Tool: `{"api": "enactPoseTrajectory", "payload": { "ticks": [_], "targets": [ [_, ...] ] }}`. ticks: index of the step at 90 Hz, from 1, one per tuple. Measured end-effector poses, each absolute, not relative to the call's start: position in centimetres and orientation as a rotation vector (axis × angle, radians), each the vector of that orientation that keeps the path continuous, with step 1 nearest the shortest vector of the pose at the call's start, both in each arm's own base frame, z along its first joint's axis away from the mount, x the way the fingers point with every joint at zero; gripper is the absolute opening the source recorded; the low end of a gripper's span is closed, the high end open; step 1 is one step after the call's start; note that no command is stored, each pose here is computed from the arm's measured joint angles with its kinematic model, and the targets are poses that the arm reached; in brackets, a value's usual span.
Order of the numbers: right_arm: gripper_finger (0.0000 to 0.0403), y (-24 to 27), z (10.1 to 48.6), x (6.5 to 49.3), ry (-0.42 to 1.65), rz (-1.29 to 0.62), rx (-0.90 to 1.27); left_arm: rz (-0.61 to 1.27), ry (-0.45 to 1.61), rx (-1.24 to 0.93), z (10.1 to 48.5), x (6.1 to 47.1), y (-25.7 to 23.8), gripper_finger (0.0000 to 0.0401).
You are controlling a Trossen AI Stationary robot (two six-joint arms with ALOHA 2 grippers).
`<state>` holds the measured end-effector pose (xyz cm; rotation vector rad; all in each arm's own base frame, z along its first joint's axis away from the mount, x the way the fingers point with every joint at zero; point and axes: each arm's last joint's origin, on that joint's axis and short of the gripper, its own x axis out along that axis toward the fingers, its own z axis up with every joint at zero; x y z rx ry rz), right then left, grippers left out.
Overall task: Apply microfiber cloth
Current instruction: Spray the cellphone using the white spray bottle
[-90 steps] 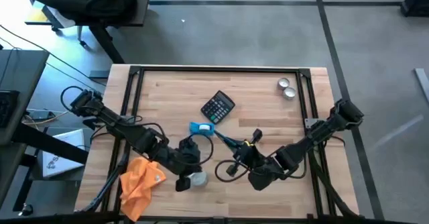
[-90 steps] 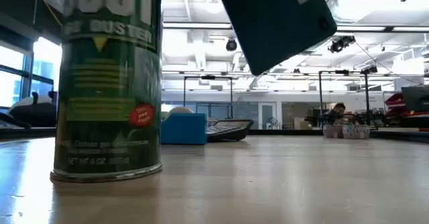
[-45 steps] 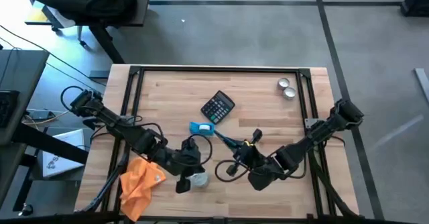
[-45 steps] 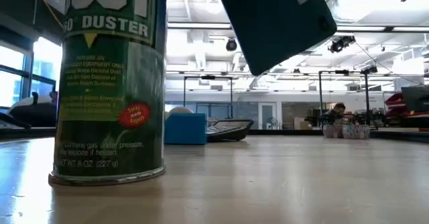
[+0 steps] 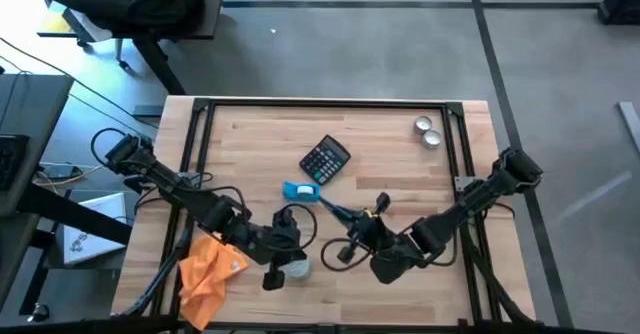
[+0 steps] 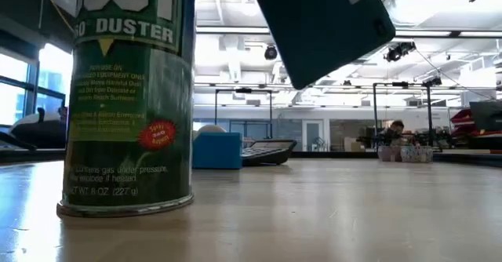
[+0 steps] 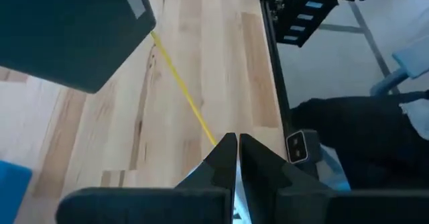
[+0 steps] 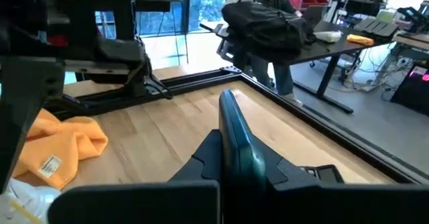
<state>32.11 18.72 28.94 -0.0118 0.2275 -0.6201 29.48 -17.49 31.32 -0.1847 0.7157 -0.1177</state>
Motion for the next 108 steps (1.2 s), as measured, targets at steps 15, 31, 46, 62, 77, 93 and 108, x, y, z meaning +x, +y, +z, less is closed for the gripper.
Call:
{"api": "enactPoseTrajectory", "payload": {
  "ticks": [15,31,46,62,77,93,108],
  "targets": [
    [0.0001,19.2,28.7,31.8,0.186,-0.677,0.002,-0.119,0.724,-0.174,30.6,30.1,-17.9,0.0000],
    [0.0000,20.4,28.4,31.0,0.128,-0.758,-0.047,-0.116,0.733,-0.154,29.9,30.6,-18.0,0.0000],
    [0.0000,21.2,28.5,30.3,0.118,-0.756,-0.064,-0.102,0.740,-0.163,29.9,30.8,-17.6,0.0000],
    [0.0000,21.4,28.3,30.0,0.127,-0.745,-0.081,-0.081,0.742,-0.163,29.8,31.0,-17.3,0.0000],
    [0.0000,21.4,28.3,30.0,0.131,-0.743,-0.083,-0.046,0.747,-0.168,29.7,31.0,-17.0,0.0000],
    [0.0000,21.4,28.3,30.0,0.132,-0.740,-0.084,-0.059,0.737,-0.171,30.1,31.0,-17.0,0.0000],
    [0.0000,21.4,28.3,30.1,0.140,-0.730,-0.078,-0.077,0.709,-0.118,31.3,31.0,-17.4,0.0000]
  ]
}}
